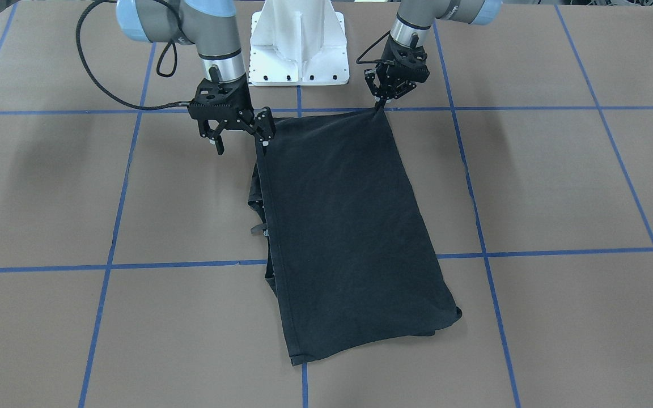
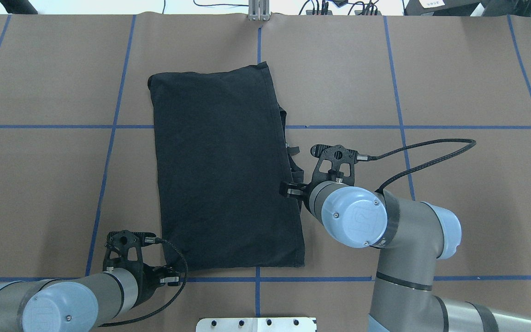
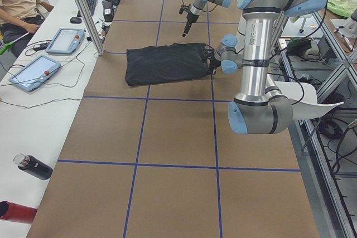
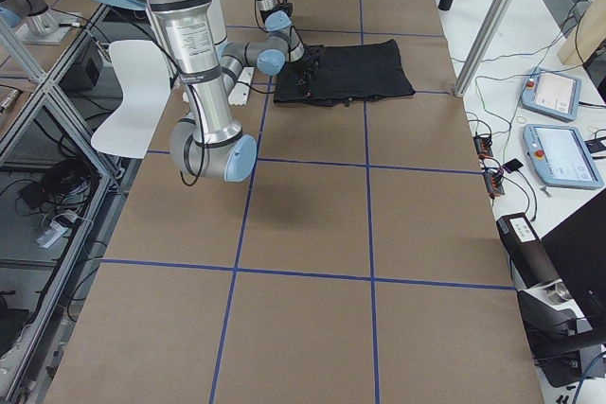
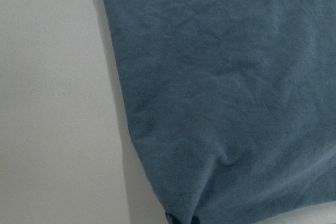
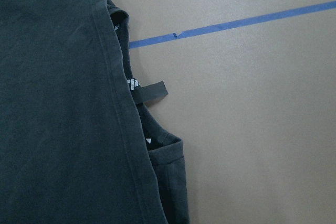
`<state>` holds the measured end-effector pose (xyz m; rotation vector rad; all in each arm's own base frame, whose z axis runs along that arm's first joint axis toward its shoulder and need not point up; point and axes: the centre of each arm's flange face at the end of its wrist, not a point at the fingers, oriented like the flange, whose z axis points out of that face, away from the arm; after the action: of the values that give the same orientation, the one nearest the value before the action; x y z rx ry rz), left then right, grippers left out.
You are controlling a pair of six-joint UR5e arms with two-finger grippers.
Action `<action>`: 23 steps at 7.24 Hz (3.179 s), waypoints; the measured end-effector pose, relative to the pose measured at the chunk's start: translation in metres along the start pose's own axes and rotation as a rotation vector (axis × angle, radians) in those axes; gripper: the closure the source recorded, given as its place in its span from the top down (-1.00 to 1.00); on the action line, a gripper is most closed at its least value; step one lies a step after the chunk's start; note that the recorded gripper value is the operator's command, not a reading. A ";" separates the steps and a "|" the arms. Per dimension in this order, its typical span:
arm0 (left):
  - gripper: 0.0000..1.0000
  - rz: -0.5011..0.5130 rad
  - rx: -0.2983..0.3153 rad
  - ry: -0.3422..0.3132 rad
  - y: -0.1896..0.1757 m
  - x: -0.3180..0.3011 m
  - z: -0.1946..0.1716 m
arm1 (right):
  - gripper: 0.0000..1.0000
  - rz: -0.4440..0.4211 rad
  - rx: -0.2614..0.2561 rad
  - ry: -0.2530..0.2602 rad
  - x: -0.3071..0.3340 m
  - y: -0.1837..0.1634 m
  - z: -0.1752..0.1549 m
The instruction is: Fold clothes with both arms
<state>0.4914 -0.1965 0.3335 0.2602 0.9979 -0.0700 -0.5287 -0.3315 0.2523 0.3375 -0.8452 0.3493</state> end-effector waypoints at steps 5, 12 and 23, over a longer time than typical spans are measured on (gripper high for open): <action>-1.00 -0.003 0.001 0.006 -0.001 0.003 -0.001 | 0.41 0.021 0.056 -0.043 -0.005 0.031 0.065; -1.00 -0.005 0.000 0.006 0.000 0.003 0.000 | -0.80 0.013 0.052 -0.056 -0.011 0.044 0.060; -1.00 0.002 0.023 0.059 -0.018 0.014 -0.028 | -1.00 -0.043 0.056 -0.131 0.003 0.102 -0.005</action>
<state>0.4729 -0.2064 0.3046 0.2857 1.0559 -0.0724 -0.5677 -0.2378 0.2668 0.4333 -0.9559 0.3139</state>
